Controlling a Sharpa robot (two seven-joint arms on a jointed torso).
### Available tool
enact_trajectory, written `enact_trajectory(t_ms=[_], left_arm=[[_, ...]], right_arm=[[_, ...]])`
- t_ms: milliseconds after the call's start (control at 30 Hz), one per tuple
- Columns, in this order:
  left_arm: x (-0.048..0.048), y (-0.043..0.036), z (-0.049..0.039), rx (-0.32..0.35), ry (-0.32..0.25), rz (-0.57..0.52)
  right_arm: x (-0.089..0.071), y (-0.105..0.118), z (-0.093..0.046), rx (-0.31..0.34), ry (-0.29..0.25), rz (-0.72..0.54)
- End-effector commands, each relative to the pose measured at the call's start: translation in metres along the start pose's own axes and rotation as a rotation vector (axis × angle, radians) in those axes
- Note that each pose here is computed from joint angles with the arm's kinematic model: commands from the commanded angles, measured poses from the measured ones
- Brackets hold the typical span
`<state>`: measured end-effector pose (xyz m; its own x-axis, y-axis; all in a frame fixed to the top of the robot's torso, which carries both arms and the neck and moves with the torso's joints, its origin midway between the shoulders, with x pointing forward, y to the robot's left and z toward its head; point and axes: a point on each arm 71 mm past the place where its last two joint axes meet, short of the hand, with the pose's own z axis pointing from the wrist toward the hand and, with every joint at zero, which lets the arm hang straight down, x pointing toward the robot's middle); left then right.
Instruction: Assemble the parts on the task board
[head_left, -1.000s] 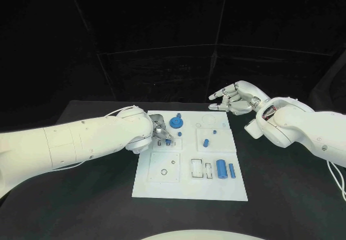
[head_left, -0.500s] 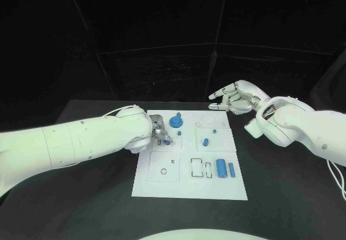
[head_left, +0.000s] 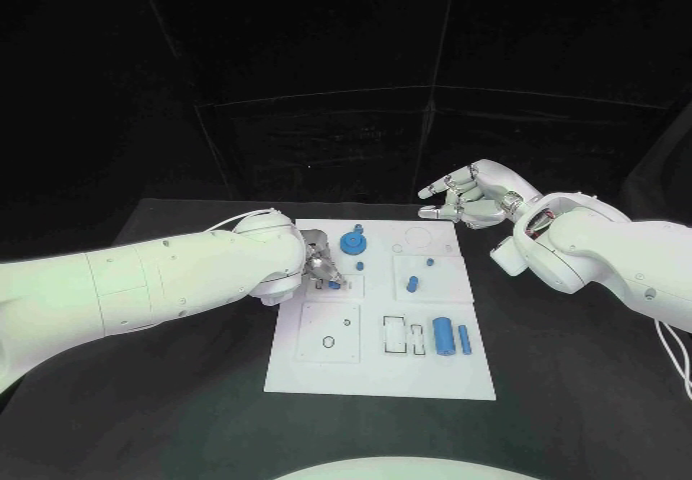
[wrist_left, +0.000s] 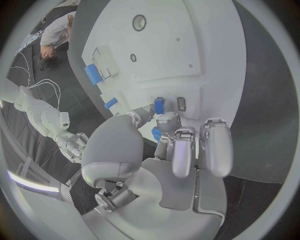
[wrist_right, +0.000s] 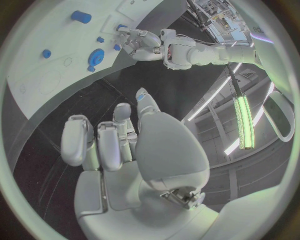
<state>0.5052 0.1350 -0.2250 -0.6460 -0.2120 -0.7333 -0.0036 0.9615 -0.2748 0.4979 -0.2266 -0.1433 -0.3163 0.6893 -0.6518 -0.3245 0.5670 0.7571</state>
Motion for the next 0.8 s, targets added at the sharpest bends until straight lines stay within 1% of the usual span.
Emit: enact_trajectory(t_ms=[33,500,800], left_arm=[[0.0023,0.0005,0.0009,-0.01,0.015,0.019],[0.0012,-0.0019,0.0049,-0.016,0.025,0.022],[-0.0001,-0.0016,0.0064,-0.019,0.022,0.02]], right_arm=[[0.0,0.0018,0.0006,-0.01,0.005,0.0],[0.001,0.0027,0.0009,-0.012,0.007,0.001],[0.0011,0.0029,0.0009,-0.012,0.006,0.001]])
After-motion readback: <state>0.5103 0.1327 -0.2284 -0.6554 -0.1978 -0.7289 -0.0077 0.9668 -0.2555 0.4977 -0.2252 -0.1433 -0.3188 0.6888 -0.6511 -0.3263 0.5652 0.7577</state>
